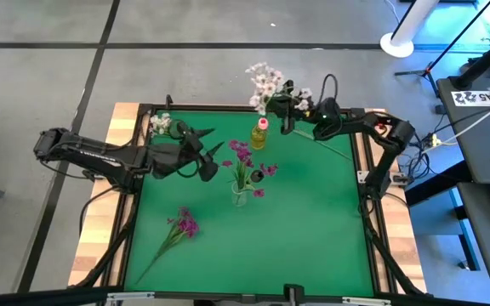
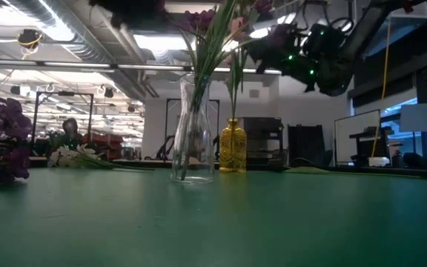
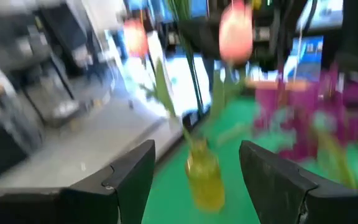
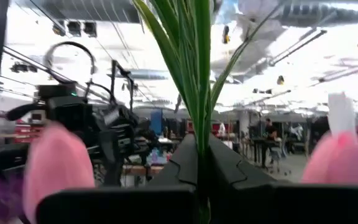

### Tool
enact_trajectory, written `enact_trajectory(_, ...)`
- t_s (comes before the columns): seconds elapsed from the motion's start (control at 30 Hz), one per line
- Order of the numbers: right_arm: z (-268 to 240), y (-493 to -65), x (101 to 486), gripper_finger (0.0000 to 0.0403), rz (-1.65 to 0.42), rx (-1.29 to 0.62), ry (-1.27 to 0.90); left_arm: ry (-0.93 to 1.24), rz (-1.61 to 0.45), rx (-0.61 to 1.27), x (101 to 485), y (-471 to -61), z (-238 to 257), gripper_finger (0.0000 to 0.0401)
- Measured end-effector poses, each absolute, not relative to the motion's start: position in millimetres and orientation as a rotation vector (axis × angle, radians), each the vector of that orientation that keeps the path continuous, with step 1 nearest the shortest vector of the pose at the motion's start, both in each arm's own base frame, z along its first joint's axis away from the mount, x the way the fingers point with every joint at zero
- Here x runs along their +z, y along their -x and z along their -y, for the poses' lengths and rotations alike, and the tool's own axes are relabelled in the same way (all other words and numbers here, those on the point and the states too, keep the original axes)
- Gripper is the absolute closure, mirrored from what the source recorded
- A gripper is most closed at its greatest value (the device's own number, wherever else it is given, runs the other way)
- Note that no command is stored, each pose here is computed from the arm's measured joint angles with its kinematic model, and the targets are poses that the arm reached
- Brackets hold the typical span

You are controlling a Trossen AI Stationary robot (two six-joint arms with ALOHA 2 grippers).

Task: Sort flowers into vase by color
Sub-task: Put the bottom white flowers into the yellow vase

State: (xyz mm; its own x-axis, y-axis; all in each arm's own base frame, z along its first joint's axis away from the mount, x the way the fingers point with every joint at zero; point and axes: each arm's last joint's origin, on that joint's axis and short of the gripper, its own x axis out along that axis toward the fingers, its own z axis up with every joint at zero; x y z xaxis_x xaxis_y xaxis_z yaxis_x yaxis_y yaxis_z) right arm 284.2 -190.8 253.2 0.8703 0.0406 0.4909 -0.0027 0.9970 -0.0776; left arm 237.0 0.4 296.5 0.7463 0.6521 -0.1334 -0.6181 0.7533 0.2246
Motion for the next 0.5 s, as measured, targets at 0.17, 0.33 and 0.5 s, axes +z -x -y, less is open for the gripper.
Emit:
enact_trajectory(0.17,181.8,-274.2,278.5,0.0395,0.569,0.060,0.111,-0.230,-0.031,0.642,318.6,-240.3,-9.6,0.0170)
enact_trajectory(0.33,171.9,-262.7,301.5,0.0395,0.611,0.115,0.159,-0.194,0.047,0.537,348.2,-242.3,-31.7,0.0170)
enact_trajectory(0.5,166.0,-256.3,314.1,0.0395,0.608,0.145,0.163,-0.112,0.097,0.396,380.8,-245.4,-61.8,0.0170)
